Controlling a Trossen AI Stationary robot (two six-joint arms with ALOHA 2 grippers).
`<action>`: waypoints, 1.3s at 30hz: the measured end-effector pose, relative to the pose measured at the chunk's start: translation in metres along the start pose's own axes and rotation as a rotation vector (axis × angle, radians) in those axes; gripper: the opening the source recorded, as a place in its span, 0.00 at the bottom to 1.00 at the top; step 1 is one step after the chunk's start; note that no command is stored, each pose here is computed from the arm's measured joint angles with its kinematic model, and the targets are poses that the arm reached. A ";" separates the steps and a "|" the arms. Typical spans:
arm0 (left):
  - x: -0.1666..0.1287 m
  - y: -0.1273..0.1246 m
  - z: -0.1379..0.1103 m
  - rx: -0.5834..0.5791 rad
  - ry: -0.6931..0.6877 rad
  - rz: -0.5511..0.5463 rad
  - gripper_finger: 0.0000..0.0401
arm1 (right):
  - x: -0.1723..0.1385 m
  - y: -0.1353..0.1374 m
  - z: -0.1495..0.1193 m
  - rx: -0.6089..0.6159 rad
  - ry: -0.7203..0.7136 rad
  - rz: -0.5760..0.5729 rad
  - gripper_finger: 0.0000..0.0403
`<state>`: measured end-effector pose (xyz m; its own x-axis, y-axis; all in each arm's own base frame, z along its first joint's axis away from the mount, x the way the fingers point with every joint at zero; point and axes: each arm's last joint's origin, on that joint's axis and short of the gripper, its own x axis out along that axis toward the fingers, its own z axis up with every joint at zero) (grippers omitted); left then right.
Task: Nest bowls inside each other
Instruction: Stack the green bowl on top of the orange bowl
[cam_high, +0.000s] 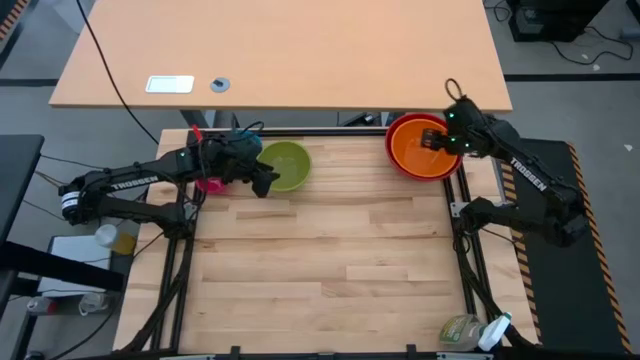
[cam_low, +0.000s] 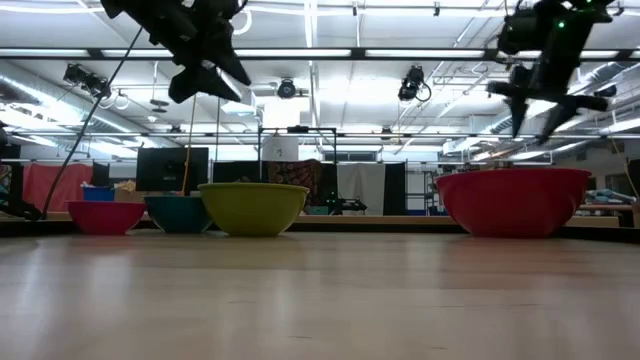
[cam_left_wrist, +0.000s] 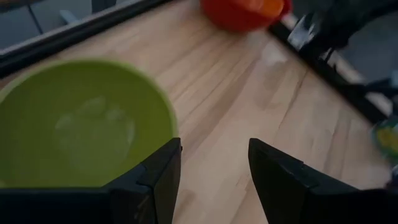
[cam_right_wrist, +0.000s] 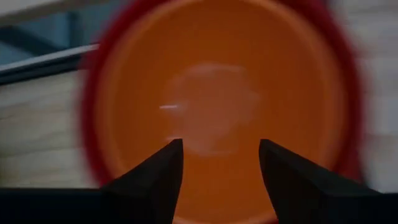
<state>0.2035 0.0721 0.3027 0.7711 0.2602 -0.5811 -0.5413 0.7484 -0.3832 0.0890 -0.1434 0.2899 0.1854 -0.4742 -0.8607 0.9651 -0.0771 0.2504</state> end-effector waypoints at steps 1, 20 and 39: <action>0.000 0.002 -0.001 -0.004 0.018 0.012 0.47 | 0.000 0.006 -0.002 -0.007 -0.006 0.038 0.54; -0.001 0.014 -0.005 0.018 0.080 0.080 0.47 | 0.036 0.167 -0.082 -0.258 0.031 0.497 0.53; -0.009 -0.004 -0.010 0.264 0.031 -0.028 0.47 | 0.099 0.262 -0.081 -0.364 0.100 0.476 0.54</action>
<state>0.1948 0.0607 0.3021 0.7717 0.2209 -0.5964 -0.4101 0.8896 -0.2012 0.3753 -0.1393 0.2347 0.6113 -0.2972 -0.7334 0.7702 0.4363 0.4652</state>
